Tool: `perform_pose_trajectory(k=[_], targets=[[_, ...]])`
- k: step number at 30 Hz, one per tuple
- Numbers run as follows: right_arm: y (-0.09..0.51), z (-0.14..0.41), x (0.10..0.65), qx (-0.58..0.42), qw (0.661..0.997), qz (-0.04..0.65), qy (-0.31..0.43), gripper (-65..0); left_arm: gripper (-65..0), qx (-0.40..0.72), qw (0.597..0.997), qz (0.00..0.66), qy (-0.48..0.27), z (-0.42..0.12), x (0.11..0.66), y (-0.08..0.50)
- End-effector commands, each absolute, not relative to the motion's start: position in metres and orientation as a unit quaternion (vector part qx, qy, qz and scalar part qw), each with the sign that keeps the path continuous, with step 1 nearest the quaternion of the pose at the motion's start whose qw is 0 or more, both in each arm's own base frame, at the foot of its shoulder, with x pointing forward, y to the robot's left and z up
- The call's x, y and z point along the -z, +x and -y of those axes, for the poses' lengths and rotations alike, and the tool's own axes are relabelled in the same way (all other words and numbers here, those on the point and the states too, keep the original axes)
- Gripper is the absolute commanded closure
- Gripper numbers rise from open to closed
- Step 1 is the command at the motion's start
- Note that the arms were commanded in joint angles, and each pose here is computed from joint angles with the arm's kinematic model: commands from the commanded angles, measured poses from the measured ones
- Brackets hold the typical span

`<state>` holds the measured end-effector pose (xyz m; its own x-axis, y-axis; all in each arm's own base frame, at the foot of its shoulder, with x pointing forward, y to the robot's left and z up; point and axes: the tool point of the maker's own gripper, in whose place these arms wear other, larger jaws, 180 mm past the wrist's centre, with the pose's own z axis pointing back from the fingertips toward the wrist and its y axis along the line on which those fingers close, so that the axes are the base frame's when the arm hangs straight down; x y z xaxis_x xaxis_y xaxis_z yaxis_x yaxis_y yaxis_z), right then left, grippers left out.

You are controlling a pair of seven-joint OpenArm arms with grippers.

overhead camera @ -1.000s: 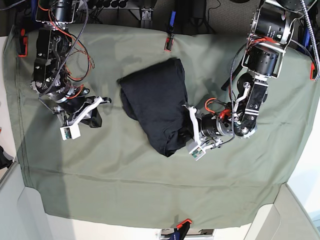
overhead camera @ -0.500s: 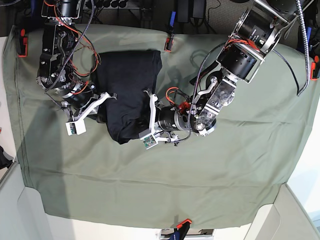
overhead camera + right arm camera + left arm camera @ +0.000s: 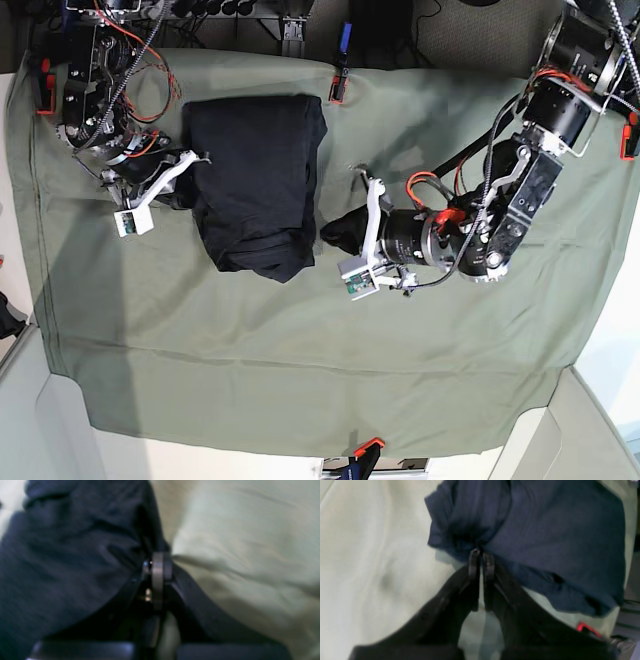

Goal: Fold the T-shirt properly
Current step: 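Release the folded shirt and pull both grippers away from it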

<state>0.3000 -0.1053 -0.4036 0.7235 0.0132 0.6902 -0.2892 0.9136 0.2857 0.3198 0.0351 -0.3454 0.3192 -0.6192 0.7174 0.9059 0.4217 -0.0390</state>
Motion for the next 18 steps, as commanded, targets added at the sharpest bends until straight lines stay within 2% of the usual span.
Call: perform_pose_trajectory(k=[1, 9, 18], targets=[[0.310, 0.105, 0.385, -0.087, 0.894, 0.394, 0.194, 0.0, -3.1, 0.488, 0.774, 0.332, -0.228, -0.040, 0.334, 0.321], [0.280, 0.119, 0.388, -0.102, 0.903, 0.379, 0.175, 0.0, -3.1, 0.461, 0.793, 0.317, -0.240, -0.064, 0.348, 0.274], [0.256, 0.105, 0.399, -0.075, 0.903, 0.362, 0.217, 0.0, -3.1, 0.396, 0.824, 0.306, -0.266, -0.086, 0.360, 0.249]])
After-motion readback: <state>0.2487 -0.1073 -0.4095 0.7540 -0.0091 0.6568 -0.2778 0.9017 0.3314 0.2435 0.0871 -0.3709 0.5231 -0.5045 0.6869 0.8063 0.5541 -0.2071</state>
